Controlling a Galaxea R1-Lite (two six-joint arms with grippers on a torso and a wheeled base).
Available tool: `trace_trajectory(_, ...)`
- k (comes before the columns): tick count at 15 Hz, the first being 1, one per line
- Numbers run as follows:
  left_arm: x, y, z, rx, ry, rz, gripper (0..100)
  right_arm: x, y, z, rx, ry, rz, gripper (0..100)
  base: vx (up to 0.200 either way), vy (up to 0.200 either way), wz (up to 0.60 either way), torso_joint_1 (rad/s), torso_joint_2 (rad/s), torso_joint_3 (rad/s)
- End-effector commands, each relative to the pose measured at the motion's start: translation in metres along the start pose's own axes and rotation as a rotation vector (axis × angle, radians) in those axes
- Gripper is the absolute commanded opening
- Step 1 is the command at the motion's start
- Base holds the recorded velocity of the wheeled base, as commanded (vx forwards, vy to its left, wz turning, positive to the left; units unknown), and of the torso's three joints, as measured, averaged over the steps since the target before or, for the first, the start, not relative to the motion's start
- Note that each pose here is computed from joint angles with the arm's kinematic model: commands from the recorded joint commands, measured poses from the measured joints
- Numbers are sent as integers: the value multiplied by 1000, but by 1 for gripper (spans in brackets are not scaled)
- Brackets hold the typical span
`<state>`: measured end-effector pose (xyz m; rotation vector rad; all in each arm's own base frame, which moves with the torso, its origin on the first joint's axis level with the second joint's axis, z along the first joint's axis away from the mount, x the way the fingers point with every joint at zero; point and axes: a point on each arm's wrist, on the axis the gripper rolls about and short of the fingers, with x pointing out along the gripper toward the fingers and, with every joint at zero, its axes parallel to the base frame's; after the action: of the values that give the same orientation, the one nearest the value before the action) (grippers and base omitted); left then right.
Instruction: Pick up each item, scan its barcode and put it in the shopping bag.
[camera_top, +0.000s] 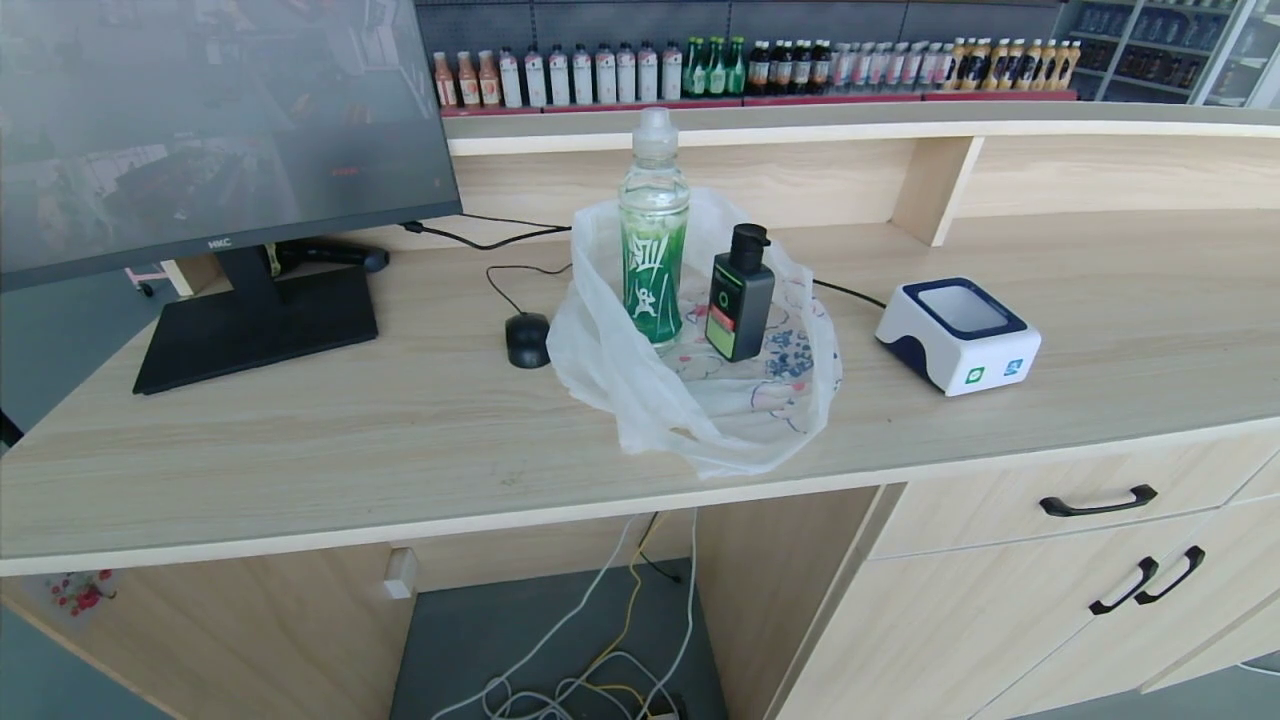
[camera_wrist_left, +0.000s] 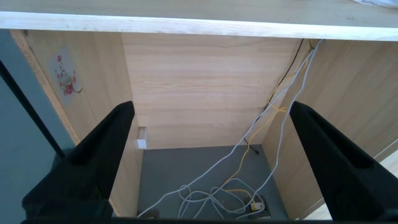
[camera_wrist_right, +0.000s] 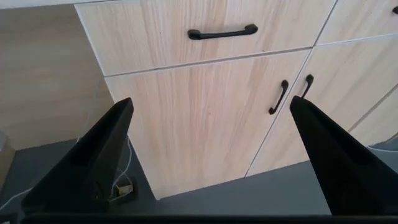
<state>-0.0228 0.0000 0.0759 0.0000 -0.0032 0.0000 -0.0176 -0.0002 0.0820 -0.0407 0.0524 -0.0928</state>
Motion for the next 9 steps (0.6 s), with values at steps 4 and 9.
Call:
trace_trajectory(4,0,0,0,2,0,0,100,-5,0,-7,34,-53,99,100,0,0,0,0,0,0)
trace_trajectory(9,0,0,0,2,0,0,100,-5,0,-7,27,-53,97,100,-40,0,0,0,0,0)
